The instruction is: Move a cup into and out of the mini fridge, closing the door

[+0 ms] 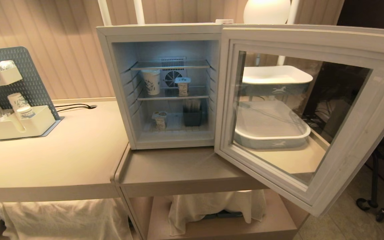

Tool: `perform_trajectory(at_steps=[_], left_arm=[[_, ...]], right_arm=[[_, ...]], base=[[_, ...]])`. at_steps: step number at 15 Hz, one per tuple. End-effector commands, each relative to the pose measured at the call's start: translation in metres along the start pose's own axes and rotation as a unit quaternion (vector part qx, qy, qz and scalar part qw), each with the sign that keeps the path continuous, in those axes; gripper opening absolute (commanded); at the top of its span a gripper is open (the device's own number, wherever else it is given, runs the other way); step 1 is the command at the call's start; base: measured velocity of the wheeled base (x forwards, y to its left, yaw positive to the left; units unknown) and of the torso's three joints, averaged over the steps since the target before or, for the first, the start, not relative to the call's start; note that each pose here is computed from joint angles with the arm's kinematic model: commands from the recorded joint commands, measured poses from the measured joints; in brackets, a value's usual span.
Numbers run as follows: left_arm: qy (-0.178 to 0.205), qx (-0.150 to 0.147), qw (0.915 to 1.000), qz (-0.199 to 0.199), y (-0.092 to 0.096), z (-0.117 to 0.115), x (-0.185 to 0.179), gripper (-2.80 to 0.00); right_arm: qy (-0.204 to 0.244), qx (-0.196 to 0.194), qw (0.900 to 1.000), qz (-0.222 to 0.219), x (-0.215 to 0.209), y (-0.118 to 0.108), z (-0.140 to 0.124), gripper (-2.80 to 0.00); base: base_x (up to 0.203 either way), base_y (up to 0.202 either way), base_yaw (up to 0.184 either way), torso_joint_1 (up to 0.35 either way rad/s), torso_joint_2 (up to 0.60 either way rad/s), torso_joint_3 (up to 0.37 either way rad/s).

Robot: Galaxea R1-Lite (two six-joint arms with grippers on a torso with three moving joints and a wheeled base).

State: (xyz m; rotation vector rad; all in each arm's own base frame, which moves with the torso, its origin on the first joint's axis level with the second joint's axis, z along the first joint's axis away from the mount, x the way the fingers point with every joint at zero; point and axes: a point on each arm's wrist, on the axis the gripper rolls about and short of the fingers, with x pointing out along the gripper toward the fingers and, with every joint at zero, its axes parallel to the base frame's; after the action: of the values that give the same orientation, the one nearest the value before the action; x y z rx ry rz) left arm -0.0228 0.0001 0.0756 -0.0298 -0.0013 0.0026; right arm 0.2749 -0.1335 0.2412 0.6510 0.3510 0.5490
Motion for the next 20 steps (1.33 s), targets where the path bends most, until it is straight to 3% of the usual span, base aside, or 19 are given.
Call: perform_trajectory(at_steps=[1,4,8,11,17,20], left_arm=[[0.001,0.0,1.0,0.0,0.0,0.0,0.0,-2.8],[0.001,0.0,1.0,0.0,0.0,0.0,0.0,-2.8],[0.001,0.0,1.0,0.0,0.0,0.0,0.0,-2.8],[0.001,0.0,1.0,0.0,0.0,0.0,0.0,-2.8],[0.001,-0.001,1.0,0.0,0.0,0.0,0.0,-2.8],[0.001,-0.001,1.0,0.0,0.0,0.0,0.0,-2.8]], right_arm=[[0.044,0.033,0.996,0.066,0.014,-0.027,-0.004,-2.8],[0.069,0.04,0.993,0.085,0.03,-0.022,-0.016,-2.8],[0.111,0.041,0.988,0.1,0.054,0.009,-0.046,-2.8],[0.138,0.018,0.986,0.09,0.076,0.05,-0.073,-2.8],[0.182,-0.069,0.974,0.116,0.108,0.155,-0.132,-2.8],[0.146,-0.11,0.979,0.085,0.134,0.195,-0.141,-2.8]], base=[[0.0,0.0,0.0,0.0,0.0,0.0],[0.0,0.0,0.0,0.0,0.0,0.0],[0.0,0.0,0.0,0.0,0.0,0.0],[0.0,0.0,0.0,0.0,0.0,0.0],[0.0,0.0,0.0,0.0,0.0,0.0],[0.0,0.0,0.0,0.0,0.0,0.0]])
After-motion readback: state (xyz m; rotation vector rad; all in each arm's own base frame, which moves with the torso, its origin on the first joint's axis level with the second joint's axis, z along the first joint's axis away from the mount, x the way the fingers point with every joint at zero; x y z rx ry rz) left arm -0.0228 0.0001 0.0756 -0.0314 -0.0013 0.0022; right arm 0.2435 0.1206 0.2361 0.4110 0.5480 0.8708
